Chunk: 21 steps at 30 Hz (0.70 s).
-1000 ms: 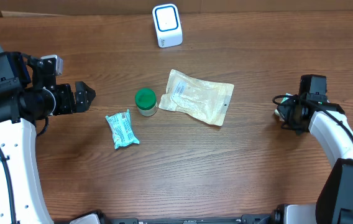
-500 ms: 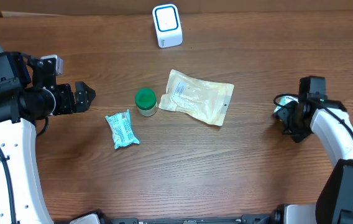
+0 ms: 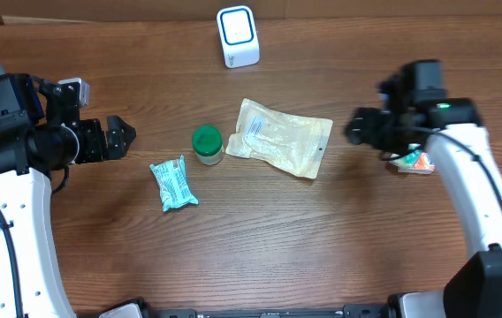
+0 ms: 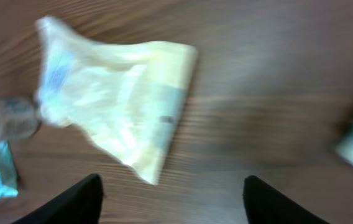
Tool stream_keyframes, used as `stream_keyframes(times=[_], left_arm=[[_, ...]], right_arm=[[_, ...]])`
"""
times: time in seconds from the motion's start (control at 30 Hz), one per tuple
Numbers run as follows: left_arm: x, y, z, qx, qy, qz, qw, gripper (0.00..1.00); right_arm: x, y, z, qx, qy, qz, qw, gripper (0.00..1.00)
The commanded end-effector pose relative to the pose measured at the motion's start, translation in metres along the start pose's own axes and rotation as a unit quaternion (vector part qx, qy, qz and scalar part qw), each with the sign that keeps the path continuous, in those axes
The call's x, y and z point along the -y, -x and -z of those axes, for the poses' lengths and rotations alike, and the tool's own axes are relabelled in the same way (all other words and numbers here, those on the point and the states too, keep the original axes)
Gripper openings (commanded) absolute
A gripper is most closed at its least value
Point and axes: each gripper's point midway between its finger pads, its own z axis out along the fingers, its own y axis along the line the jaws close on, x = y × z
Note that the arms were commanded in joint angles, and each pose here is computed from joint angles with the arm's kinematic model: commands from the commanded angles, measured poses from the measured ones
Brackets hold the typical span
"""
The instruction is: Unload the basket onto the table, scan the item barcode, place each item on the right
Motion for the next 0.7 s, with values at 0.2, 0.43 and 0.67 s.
stream_keyframes(times=[0.2, 0.43, 0.67], left_arm=[[0.002, 0.002, 0.002, 0.004, -0.001, -0.01, 1.0, 1.0], [0.002, 0.002, 0.002, 0.004, -0.001, -0.01, 1.0, 1.0], [0.002, 0.002, 0.002, 0.004, -0.001, -0.01, 1.0, 1.0]], right_arm=[[-0.103, -0.008, -0.022, 0.055, -0.024, 0.213, 0.975, 0.77], [-0.127, -0.055, -0.074, -0.029, -0.029, 0.337, 0.941, 0.77], [-0.125, -0.078, -0.115, -0.02, -0.185, 0.419, 0.889, 0.86]])
